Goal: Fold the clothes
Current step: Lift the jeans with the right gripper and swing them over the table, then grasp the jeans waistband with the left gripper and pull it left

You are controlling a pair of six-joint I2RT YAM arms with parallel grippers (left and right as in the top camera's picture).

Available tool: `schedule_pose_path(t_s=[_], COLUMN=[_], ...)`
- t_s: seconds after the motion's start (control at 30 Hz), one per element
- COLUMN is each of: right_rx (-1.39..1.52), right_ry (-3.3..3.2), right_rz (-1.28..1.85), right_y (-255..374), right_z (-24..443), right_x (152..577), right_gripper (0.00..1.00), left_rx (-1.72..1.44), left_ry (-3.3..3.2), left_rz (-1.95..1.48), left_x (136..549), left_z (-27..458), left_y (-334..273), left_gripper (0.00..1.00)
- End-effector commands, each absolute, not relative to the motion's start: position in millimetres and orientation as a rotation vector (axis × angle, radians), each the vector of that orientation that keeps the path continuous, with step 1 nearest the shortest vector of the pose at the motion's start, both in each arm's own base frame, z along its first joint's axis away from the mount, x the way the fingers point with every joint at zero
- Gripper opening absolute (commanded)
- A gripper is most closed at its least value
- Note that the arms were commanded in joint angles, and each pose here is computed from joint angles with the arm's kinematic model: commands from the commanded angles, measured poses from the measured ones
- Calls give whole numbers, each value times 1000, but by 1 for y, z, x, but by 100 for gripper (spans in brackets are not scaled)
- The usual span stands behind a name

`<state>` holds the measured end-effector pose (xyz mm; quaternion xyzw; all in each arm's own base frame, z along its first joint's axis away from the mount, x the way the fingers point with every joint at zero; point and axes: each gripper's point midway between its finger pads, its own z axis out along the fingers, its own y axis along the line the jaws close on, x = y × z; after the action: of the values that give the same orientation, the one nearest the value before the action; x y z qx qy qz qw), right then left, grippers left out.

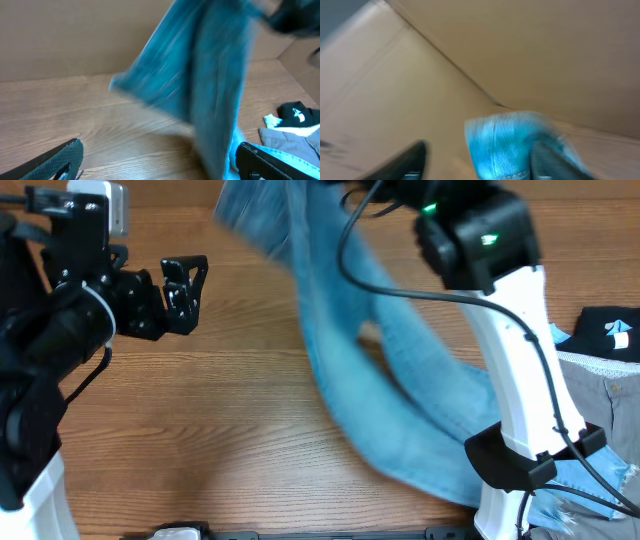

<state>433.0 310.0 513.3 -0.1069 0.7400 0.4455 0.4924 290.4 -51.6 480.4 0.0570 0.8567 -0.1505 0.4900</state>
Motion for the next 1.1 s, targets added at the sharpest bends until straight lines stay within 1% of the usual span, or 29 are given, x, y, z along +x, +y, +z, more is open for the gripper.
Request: schedule_pose_path(t_s=[0.0,0.07,0.1,0.27,0.33,0.37,0.43,0.57,0.8,0.9,0.97,1.03,1.07], right_rx=[-179,-123,-69,57,88,99,129,143,130,137,141,148,150], right_ry=[1611,1610,1604,1578,1587,1617,1711,1860,1948,1989,2011,2038,2048], right_rz=[773,705,653,546,522,511,522,548,570,563,559,552,551], right_y=[233,206,180,107,90,80,78,84,89,88,88,87,87], right_z=[584,592,599,619,619,613,592,557,537,528,523,517,515], right_x=[408,400,392,358,347,337,327,322,316,313,311,309,308], right_gripper=[83,84,84,85,86,86,88,91,92,92,92,92,92], left_rx=[142,140,138,105,76,62,-51,-183,-372,-492,-577,-640,-630], left_ry=[2050,2072,2086,2179,2248,2325,2527,2715,2995,3105,3132,3140,3136], left_rz=[-312,-315,-317,-265,-230,-224,-133,13,248,262,235,87,-62], left_x=[279,277,276,278,281,285,301,330,376,391,397,406,414], left_z=[490,485,482,461,446,429,383,328,222,166,141,116,103], left_y=[-45,-45,-45,-36,-30,-28,-10,12,55,84,102,111,110], left_gripper=[100,100,100,100,100,100,100,100,100,100,100,100,100])
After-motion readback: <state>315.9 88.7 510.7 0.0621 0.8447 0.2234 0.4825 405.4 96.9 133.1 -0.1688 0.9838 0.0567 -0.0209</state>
